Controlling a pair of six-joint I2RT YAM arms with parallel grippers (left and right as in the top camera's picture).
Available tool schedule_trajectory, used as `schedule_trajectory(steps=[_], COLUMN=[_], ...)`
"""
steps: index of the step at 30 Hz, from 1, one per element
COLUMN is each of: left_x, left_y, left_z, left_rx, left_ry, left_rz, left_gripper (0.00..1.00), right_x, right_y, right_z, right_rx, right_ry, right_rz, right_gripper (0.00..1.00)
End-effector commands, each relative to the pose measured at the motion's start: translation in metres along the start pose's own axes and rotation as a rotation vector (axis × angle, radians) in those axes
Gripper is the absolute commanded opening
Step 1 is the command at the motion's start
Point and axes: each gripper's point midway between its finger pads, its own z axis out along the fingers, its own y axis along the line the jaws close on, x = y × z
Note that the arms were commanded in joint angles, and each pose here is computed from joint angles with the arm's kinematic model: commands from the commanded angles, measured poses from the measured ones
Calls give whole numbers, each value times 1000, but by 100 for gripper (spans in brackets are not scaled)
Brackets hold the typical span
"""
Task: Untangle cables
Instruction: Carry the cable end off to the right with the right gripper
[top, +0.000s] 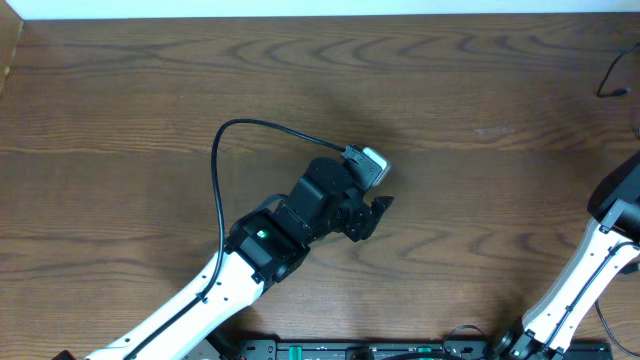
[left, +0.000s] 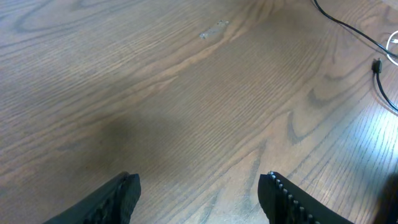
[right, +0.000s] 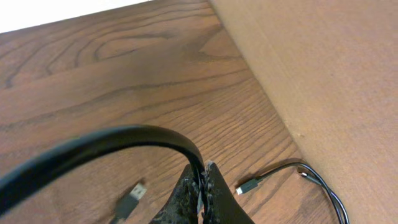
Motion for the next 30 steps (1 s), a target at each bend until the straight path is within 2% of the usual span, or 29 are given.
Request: schedule_trajectory(steps=[1, 2, 15, 19, 24, 30], left_x=[-8, -8, -5, -5, -6, -7], left_y=[-4, -4, -13, -13, -13, -13], left_z=[-2, -2, -3, -3, -3, -3], left_rx=[13, 13, 65, 65, 65, 66], left_ry=[-15, -15, -2, -1, -5, -8], left_rz=[-6, -6, -6, -6, -5, -5], left_gripper=[66, 66, 66, 65, 66, 66], right_x=[-1, 0, 26, 37, 41, 43], right_y=[-20, -22, -26, -25, -20, -44], right_z=[5, 7, 10, 6, -7, -35], right_rx=[52, 51, 47, 46, 13, 125], right_ry=[-8, -7, 88, 135, 177, 211], right_rz=[88, 100, 142, 248, 298, 407], right_gripper=[66, 99, 99, 99, 99, 99])
